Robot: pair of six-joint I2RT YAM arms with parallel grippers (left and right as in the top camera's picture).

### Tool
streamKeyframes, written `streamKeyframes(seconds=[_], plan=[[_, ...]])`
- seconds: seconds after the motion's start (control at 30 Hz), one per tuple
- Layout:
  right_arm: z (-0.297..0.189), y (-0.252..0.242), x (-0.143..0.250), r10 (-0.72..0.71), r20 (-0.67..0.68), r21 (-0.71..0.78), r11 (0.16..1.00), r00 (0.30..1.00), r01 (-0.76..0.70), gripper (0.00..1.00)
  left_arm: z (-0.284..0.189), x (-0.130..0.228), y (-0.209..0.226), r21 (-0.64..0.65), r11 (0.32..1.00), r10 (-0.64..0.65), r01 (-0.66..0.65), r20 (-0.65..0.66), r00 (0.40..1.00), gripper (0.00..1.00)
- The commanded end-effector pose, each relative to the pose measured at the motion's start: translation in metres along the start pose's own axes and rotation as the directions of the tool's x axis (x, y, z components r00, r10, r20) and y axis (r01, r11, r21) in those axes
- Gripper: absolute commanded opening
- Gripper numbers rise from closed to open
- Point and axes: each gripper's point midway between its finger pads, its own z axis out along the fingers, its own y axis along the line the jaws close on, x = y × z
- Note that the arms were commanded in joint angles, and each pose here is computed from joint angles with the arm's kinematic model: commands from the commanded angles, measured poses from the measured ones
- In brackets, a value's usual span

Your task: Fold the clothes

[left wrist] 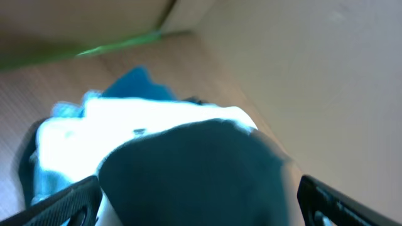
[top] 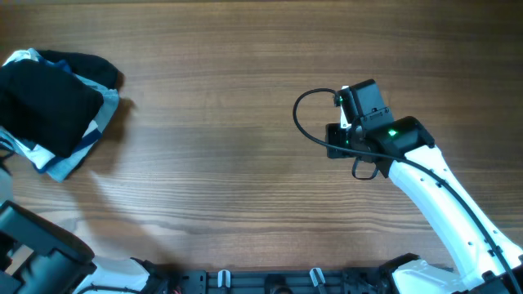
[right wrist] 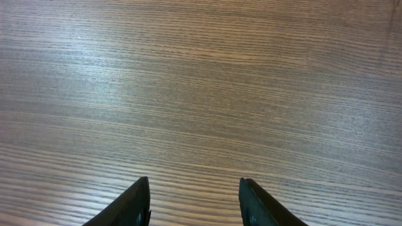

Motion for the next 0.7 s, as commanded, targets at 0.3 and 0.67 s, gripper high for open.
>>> streamKeyframes(seconds=[0.3,0.67], plan=[[-0.007,-0.002,-0.008,0.015,0.037,0.008,1.0,0.999,-0.015,0.47,-0.028,-0.01,-0.102,0.15,0.989,0.027,0.009,-0.232,0.972,1.0],[-0.007,-0.003,-0.005,0.014,0.025,0.012,1.0,1.0,-0.014,0.47,0.097,0.091,0.033,-0.072,0.995,-0.096,0.073,-0.405,0.909,1.0]])
